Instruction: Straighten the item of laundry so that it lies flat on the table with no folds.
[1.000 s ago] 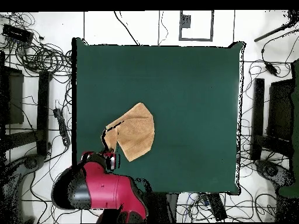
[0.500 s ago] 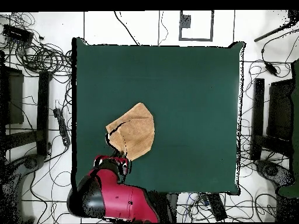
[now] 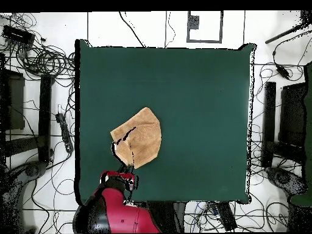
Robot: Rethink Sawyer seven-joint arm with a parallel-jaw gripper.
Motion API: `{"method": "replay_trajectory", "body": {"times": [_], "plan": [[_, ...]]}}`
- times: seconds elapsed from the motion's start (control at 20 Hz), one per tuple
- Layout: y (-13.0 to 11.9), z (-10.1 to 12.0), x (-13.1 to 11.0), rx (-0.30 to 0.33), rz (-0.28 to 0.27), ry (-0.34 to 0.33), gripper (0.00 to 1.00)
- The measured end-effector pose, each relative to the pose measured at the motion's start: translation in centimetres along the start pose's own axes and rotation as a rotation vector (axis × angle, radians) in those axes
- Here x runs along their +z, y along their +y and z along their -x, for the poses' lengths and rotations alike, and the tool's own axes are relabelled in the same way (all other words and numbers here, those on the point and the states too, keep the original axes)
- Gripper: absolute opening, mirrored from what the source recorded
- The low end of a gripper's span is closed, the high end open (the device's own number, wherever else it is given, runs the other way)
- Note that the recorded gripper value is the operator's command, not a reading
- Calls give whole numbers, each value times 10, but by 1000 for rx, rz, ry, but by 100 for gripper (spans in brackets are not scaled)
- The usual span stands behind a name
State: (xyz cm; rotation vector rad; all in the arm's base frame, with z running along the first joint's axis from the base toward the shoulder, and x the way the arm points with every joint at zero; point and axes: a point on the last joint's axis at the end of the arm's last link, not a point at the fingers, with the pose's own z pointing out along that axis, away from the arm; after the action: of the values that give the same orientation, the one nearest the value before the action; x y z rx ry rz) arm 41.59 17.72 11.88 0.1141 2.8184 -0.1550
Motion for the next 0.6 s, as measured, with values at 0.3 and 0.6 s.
{"method": "replay_trajectory", "body": {"times": [0.3,0.6], "plan": [[0,-18,8,-16,-10,1,0],[-3,-42,11,-30,-20,2,0]]}}
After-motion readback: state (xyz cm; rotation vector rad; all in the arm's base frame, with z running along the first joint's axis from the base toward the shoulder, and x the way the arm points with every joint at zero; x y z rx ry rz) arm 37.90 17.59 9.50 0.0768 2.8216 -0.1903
